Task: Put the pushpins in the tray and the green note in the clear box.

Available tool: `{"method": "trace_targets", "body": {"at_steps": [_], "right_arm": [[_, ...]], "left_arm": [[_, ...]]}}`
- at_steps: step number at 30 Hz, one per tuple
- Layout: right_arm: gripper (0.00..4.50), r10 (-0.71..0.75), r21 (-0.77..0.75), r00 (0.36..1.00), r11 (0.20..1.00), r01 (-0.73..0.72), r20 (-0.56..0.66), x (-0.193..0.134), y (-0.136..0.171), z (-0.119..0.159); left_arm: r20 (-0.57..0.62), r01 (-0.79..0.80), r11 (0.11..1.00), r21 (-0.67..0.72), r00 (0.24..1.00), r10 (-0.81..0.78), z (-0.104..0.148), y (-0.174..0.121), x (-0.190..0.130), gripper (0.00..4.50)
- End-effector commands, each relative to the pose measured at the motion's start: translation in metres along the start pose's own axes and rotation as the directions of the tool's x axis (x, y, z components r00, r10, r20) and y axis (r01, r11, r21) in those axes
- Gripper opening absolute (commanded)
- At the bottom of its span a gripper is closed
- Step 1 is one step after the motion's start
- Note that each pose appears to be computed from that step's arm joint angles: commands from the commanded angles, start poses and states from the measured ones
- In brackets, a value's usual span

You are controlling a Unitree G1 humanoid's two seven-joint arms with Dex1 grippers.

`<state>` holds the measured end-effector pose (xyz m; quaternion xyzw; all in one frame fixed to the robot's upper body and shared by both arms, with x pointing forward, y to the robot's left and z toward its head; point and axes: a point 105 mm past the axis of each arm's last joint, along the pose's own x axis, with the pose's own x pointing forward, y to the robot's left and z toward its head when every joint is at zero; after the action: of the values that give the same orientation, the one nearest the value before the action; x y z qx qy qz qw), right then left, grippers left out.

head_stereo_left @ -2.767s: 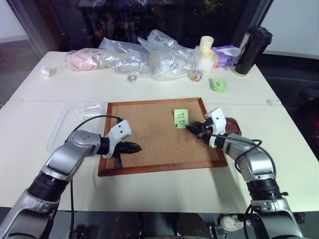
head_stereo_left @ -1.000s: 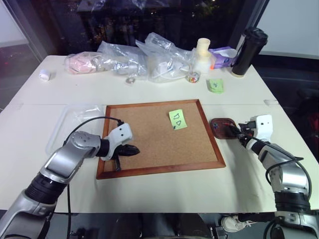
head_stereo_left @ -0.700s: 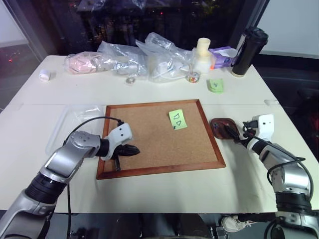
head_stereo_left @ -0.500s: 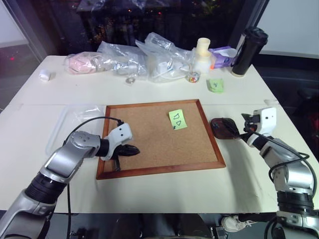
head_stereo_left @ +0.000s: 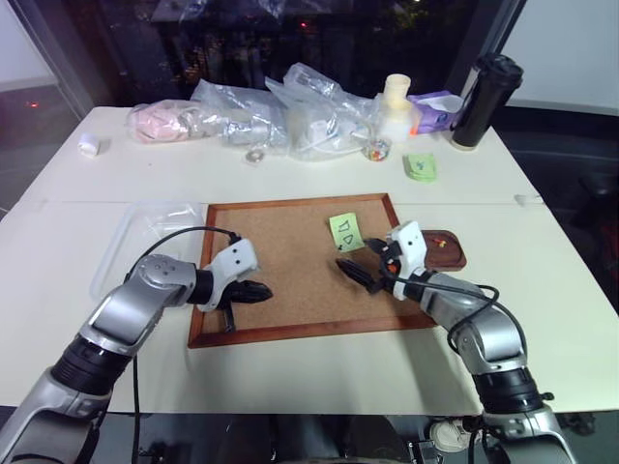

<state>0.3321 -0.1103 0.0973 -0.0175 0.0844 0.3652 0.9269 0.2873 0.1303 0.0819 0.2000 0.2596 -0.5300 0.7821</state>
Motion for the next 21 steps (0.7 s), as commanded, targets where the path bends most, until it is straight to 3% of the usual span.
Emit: {"method": "trace_targets", "body": {"at_steps": [1, 12, 15, 21], "right_arm": [[4.48, 0.036, -0.042, 0.999, 0.999, -0.035, 0.030, 0.008, 0.005, 0.008], [4.48, 0.031, -0.014, 0.999, 0.999, -0.031, 0.007, 0.025, -0.008, -0.003], [3.73, 0.056, -0.021, 0.998, 0.998, -0.056, 0.002, 0.032, -0.004, -0.007], [0.83, 0.094, -0.110, 0.991, 0.989, -0.104, -0.095, 0.033, 0.007, -0.034]], "left_arm": [[-0.144, 0.045, 0.992, -0.120, 0.988, -0.062, -0.045, -0.015, 0.012, 0.00], [-0.146, 0.038, 0.991, -0.127, 0.988, -0.057, -0.047, -0.016, 0.012, 0.00], [-0.150, 0.038, 0.991, -0.130, 0.987, -0.058, -0.049, -0.017, 0.012, 0.00], [-0.152, 0.031, 0.991, -0.133, 0.987, -0.051, -0.049, -0.016, 0.010, 0.00]]}}
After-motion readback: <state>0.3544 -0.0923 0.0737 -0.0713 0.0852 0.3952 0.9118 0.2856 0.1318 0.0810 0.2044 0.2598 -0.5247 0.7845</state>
